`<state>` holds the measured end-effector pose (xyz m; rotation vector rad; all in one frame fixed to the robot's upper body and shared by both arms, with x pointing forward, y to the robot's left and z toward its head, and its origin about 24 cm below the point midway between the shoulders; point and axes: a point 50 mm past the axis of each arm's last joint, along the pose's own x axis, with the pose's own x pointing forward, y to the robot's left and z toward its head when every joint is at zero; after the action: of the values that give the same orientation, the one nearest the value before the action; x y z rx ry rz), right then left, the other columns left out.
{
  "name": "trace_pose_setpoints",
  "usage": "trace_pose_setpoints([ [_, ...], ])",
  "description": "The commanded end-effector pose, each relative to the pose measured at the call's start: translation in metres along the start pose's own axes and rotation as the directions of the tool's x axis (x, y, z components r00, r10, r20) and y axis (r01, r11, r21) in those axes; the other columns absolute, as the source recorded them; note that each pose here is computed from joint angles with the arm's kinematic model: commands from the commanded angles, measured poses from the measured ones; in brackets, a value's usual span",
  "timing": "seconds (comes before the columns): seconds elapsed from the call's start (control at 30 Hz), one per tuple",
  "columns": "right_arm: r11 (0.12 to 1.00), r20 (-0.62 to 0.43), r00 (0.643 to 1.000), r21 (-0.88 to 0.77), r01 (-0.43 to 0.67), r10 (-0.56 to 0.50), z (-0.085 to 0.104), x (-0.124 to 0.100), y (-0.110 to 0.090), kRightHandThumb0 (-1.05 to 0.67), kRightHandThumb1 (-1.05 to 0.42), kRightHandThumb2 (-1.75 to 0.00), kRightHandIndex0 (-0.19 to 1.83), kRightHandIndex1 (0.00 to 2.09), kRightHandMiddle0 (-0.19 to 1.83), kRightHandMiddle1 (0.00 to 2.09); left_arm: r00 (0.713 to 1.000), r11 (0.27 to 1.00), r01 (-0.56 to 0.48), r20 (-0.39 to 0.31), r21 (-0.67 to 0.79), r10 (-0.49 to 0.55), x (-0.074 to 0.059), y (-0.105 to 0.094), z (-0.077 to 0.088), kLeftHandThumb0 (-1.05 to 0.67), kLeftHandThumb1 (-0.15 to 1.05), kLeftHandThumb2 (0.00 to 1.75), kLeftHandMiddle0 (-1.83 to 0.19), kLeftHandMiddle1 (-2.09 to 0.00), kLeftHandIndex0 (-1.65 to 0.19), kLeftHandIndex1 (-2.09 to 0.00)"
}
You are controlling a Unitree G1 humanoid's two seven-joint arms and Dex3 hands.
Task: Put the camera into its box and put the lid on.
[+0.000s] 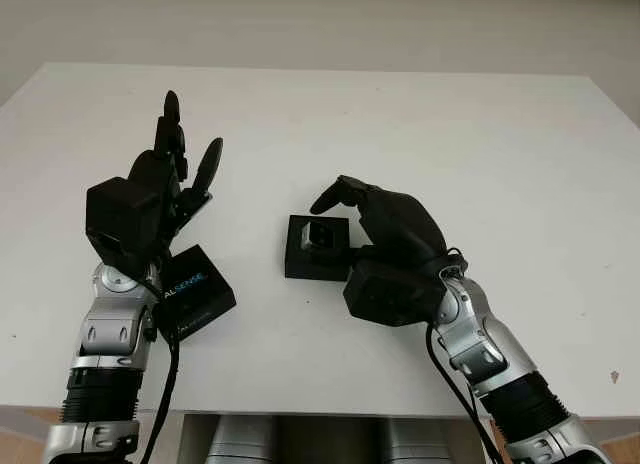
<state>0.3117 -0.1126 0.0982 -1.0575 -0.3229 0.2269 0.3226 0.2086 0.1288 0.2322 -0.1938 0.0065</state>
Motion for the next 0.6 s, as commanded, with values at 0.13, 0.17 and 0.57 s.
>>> trace_pose_setpoints([
  [0.13,0.998,0.022,1.0,-0.06,-0.005,0.006,0.0003,0.002,0.0018,-0.63,-0.91,-0.05,0.35,0.07,0.32,1.17,1.0,1.0,-0.006,0.017,0.009,0.006,-0.0018,0.0002,0.0032,-0.74,1.05,0.47,0.19,0.0,0.19,0.0],
  [0.17,0.998,0.022,1.0,-0.068,-0.007,0.008,-0.0001,0.0018,0.0025,-0.64,-0.9,-0.05,0.35,0.08,0.32,1.18,1.0,1.0,-0.006,0.017,0.01,0.006,-0.0018,0.0003,0.0032,-0.74,1.05,0.47,0.19,0.0,0.19,0.0],
  [0.57,0.959,0.089,0.996,-0.281,0.032,-0.007,-0.0051,-0.0015,0.0061,-0.52,-0.91,-0.06,0.44,0.11,0.4,1.32,1.0,1.0,-0.006,0.027,0.017,0.005,-0.0022,-0.0002,0.0041,-0.75,1.05,0.46,0.19,0.0,0.19,0.0],
])
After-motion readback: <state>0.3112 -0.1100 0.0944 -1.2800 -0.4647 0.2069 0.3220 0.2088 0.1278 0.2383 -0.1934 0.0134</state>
